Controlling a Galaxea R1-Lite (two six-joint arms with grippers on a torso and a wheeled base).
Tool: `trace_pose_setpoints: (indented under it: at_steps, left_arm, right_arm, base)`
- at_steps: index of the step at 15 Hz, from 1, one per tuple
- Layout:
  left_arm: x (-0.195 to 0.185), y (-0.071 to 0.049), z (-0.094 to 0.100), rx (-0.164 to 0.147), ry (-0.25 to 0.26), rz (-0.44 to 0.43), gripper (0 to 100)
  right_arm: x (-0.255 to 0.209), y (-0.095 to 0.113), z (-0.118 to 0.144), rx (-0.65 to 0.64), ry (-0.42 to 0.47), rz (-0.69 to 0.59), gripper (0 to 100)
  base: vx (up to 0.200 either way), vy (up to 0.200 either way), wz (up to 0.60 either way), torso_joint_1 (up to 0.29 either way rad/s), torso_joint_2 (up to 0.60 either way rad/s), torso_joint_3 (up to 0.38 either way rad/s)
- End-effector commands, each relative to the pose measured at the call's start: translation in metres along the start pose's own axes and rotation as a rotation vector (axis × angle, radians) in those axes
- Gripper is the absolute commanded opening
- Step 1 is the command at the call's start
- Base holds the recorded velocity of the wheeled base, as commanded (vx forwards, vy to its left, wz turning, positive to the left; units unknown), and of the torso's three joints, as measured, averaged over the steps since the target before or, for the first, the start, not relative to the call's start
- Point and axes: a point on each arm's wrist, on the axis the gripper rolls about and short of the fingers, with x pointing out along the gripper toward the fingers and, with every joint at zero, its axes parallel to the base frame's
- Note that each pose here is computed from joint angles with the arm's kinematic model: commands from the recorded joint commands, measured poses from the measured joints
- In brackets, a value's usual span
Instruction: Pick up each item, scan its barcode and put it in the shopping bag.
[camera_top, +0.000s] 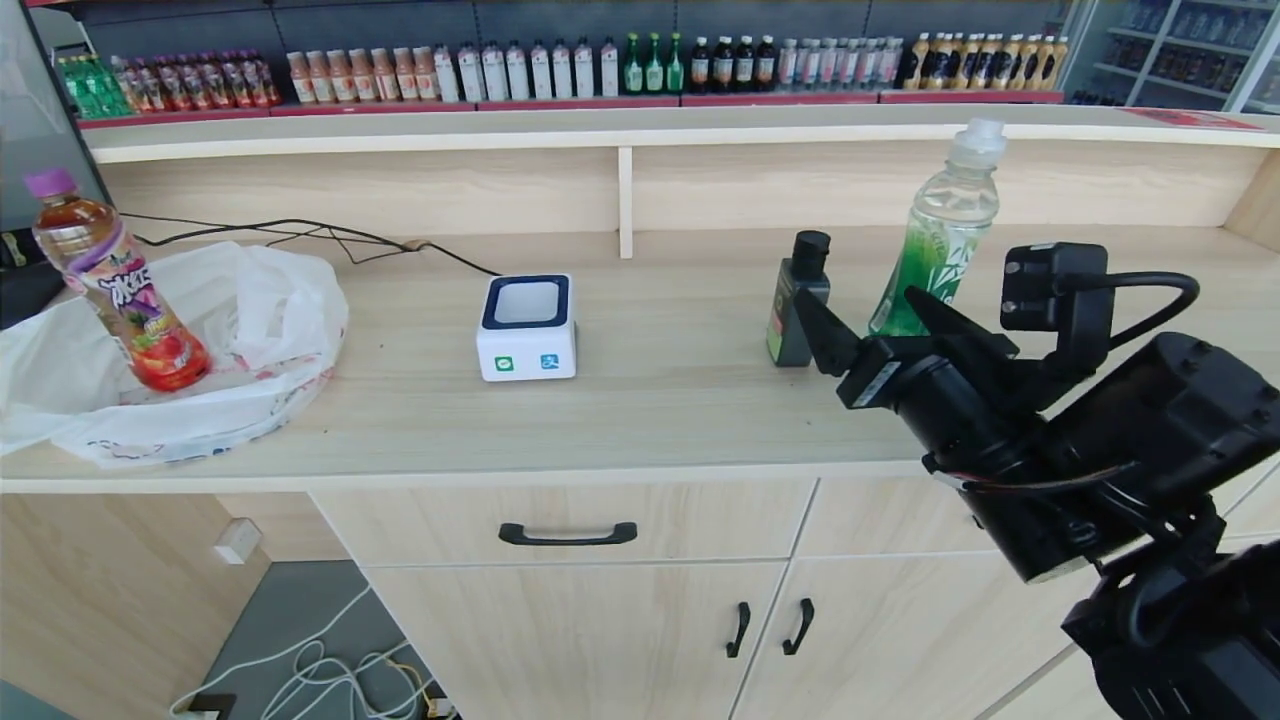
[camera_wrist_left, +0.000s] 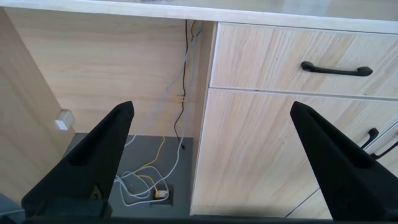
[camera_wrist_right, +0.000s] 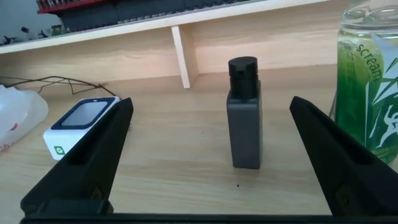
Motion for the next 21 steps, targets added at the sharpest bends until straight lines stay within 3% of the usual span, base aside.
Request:
trace_pose_setpoints:
  at_steps: [1,12,16,21]
  left_arm:
    - [0.0,0.0,0.0,0.0,0.0,0.0,100]
    - [0.0,0.0,0.0,0.0,0.0,0.0,100]
    - [0.0,0.0,0.0,0.0,0.0,0.0,100]
    - [0.0,0.0,0.0,0.0,0.0,0.0,100]
  right_arm:
    - [0.006,-0.002,-0.005,-0.013,0.025,-0.011,100]
    - [0.058,-0.006,-0.004,0.018,0.127,-0.068,100]
    - [0.076,-0.021,-0.014,0.009,0.124,-0.115,100]
    - [0.078,-0.021,-0.021,0.007,0.14,-0.104,100]
  base:
    - [0.0,0.0,0.0,0.0,0.0,0.0]
    - [0.0,0.0,0.0,0.0,0.0,0.0]
    - [0.0,0.0,0.0,0.0,0.0,0.0]
    - [0.0,0.0,0.0,0.0,0.0,0.0]
